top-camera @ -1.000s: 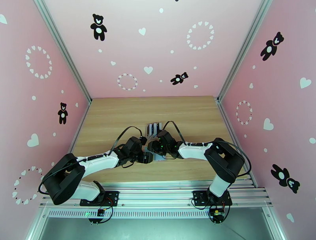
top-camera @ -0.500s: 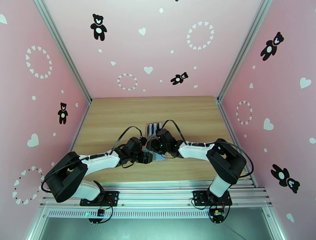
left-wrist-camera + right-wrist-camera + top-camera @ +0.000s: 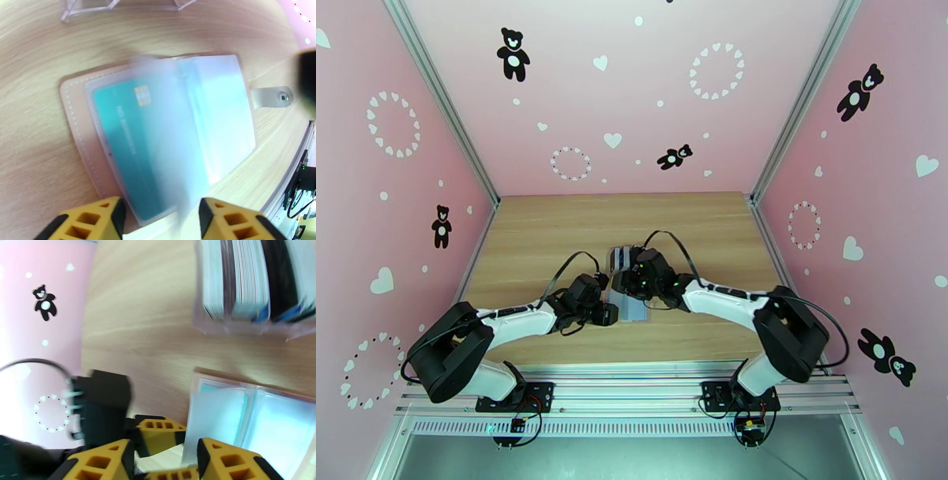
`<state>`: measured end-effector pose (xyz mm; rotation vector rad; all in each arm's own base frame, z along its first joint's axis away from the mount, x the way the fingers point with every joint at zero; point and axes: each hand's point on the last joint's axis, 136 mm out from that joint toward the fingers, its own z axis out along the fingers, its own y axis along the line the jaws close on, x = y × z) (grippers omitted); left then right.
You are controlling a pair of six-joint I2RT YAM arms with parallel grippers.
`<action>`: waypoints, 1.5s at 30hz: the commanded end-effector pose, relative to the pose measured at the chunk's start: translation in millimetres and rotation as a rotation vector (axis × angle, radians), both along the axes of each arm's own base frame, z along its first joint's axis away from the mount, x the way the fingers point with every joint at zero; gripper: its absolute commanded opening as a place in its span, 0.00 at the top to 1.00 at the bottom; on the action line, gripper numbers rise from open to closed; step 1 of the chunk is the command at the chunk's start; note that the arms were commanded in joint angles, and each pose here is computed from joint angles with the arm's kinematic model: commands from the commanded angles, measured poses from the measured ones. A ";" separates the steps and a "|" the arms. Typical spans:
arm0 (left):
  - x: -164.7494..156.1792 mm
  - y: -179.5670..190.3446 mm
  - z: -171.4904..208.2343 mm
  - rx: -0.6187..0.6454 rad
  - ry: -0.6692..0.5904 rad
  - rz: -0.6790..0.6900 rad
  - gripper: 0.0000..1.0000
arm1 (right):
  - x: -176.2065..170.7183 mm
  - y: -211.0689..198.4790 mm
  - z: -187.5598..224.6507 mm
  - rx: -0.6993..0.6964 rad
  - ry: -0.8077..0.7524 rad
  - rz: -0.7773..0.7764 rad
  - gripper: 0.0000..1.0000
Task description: Put the credit cards into the card holder
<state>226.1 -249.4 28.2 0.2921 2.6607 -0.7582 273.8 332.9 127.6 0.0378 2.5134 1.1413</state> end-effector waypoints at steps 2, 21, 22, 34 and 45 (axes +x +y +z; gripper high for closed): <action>4.5 4.3 3.8 0.031 -0.007 0.012 0.53 | -0.8 -13.3 18.8 -0.043 -0.059 0.001 0.52; 39.2 38.1 31.6 0.174 -0.106 0.142 0.62 | -5.9 -33.8 1.1 -0.169 -0.059 -0.005 0.52; 44.3 39.6 34.8 0.164 -0.106 0.158 0.61 | -5.2 -35.3 2.2 -0.178 -0.064 -0.007 0.52; 133.8 37.9 76.1 -0.116 -0.057 0.350 0.55 | 0.1 -68.6 3.6 -0.379 -0.109 -0.052 0.52; 166.8 17.6 51.0 -0.192 -0.041 0.335 0.51 | 9.9 -84.3 3.8 -0.520 -0.136 -0.053 0.36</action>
